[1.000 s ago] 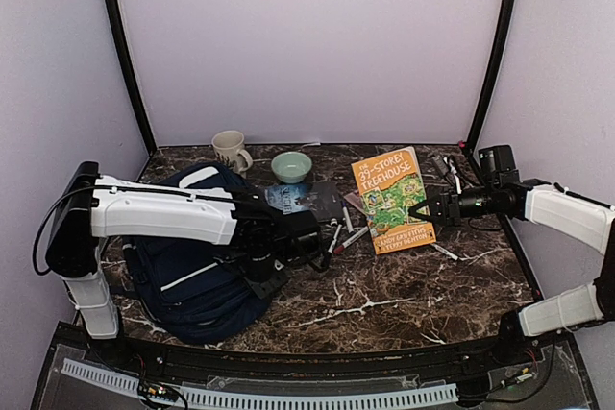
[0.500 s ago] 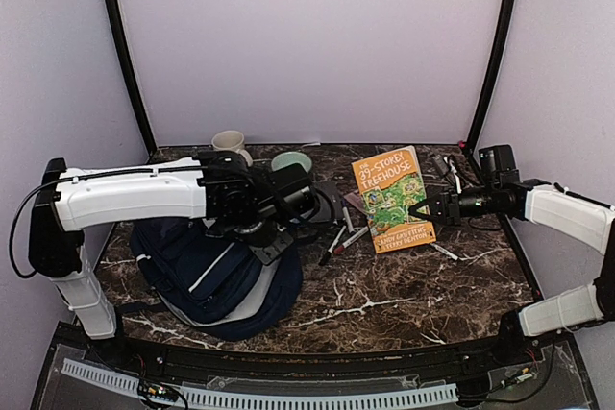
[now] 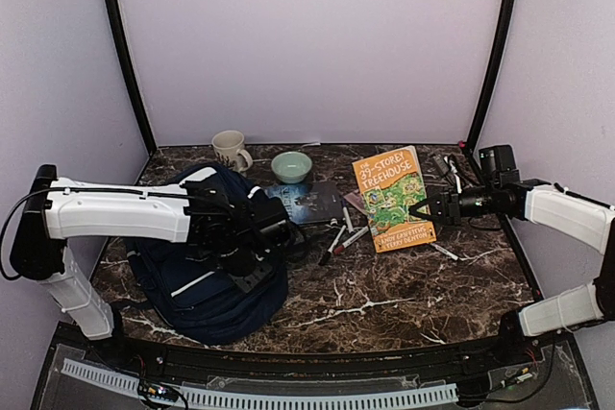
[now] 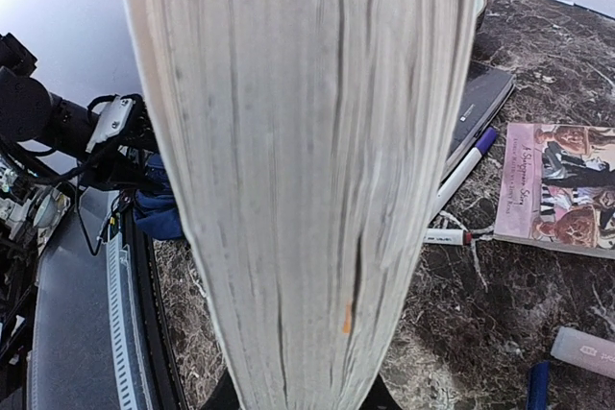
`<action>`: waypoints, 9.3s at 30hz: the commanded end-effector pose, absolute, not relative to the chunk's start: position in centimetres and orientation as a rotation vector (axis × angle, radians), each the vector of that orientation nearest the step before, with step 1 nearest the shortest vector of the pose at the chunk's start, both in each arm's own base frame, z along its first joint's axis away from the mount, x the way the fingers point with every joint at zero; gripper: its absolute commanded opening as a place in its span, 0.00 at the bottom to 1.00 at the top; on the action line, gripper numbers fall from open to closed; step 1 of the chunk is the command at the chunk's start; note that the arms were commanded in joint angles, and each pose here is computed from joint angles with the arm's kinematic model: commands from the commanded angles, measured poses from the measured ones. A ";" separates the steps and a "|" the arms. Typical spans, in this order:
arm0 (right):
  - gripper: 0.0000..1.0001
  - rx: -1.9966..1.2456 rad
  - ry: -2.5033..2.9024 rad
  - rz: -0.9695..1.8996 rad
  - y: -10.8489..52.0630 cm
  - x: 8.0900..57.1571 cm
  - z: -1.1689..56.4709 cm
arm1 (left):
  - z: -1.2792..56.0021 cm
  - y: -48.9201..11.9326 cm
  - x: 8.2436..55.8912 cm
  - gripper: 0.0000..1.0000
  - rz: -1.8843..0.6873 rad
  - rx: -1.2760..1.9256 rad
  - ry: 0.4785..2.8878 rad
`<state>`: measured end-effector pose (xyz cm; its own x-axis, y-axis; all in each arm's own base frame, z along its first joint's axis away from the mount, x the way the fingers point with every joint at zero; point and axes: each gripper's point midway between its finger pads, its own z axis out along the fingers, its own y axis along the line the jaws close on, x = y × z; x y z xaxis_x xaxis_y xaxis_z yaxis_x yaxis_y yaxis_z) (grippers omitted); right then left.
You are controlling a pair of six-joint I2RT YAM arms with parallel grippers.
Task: Pack the student bag
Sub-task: Adjust the student bag at the center of the board, then pick up the largest pocket of the bag from the student bag, then place the book in the largest pocket of the bag, then move the book to the largest pocket of the bag, then place the largest pocket of the bag in the student bag, then move the book to the center of the board.
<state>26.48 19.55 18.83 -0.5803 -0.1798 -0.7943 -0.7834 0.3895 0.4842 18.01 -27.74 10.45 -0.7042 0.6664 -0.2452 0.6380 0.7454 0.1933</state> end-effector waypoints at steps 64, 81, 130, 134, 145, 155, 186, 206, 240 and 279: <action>0.00 -1.269 2.489 2.069 44.1 13.0 17.7 | 29.9 -25.1 22.8 0.00 0.116 0.483 2.233; 0.00 -0.973 2.562 2.015 52.9 22.6 13.5 | 31.8 -25.6 21.9 0.00 0.008 0.508 2.220; 0.60 -1.795 2.218 0.814 42.3 16.2 6.1 | 29.8 -23.0 20.5 0.00 -0.202 0.265 2.206; 0.57 -1.915 1.998 0.628 42.4 14.9 7.0 | 29.3 -22.8 20.4 0.00 -0.185 0.272 2.220; 0.60 -1.913 1.798 0.190 44.9 18.3 7.0 | 28.1 -24.1 20.6 0.00 -0.215 0.263 2.237; 0.50 -1.634 1.727 0.062 48.4 23.7 7.5 | 28.0 -25.6 21.0 0.00 -0.166 0.353 2.241; 0.57 -2.078 1.638 0.556 42.4 11.9 11.9 | 24.4 -23.0 20.2 0.01 0.032 0.483 2.331; 0.53 -1.110 2.234 0.564 28.1 32.7 15.5 | 9.3 -25.8 15.4 0.04 0.028 0.906 2.657; 0.68 -1.145 2.550 0.068 23.9 41.8 0.9 | 11.9 -28.3 15.6 0.36 -0.136 0.858 2.592; 0.73 -0.669 2.493 0.309 18.4 48.0 12.4 | 15.5 -37.2 20.5 0.65 -0.239 0.760 2.440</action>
